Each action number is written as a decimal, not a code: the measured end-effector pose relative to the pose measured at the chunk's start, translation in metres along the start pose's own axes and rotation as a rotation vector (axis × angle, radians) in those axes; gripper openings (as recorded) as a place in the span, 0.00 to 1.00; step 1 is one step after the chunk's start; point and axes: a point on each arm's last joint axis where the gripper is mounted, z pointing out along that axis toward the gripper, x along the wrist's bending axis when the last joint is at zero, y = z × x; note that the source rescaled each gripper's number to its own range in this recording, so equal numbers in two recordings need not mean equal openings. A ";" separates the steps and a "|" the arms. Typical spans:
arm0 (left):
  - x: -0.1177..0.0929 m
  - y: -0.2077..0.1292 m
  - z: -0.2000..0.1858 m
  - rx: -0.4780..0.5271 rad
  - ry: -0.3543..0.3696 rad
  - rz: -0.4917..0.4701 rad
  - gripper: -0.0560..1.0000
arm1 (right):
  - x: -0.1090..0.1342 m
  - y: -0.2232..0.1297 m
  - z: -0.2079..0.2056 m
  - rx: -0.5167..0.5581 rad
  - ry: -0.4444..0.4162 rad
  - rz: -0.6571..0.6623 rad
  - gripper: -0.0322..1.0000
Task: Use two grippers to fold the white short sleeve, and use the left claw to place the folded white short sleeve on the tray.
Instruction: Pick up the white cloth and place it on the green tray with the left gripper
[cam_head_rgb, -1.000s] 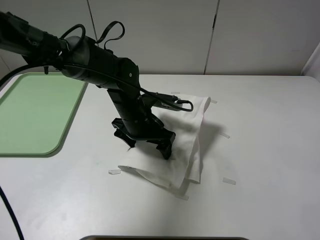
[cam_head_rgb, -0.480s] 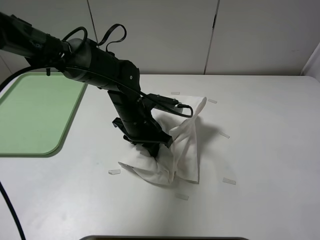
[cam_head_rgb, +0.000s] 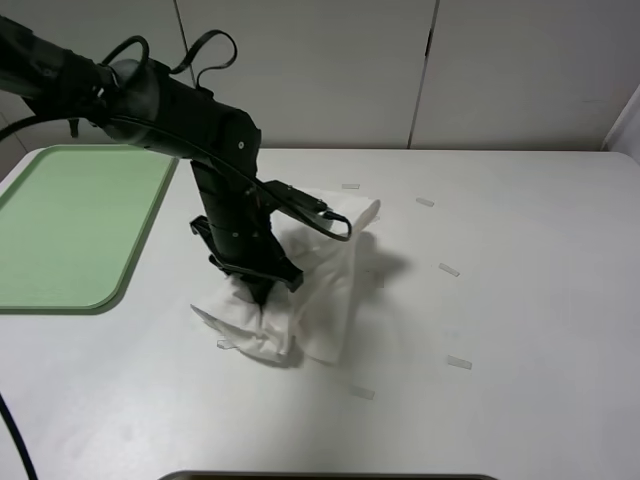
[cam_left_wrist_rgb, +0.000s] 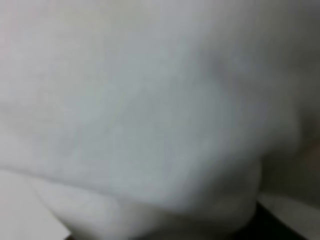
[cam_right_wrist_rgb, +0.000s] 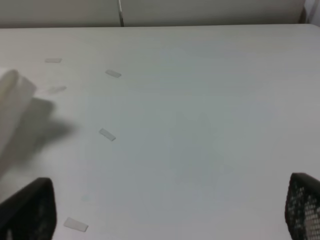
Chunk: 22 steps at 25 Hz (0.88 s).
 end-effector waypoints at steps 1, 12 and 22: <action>0.006 -0.001 -0.002 0.010 0.019 -0.002 0.36 | 0.000 0.000 0.000 0.000 0.000 0.000 1.00; 0.112 -0.017 -0.068 -0.083 0.178 -0.196 0.31 | 0.000 0.000 0.000 0.000 0.000 0.000 1.00; 0.170 -0.038 -0.074 -0.076 0.186 -0.353 0.31 | 0.000 0.000 0.000 -0.001 0.000 0.000 1.00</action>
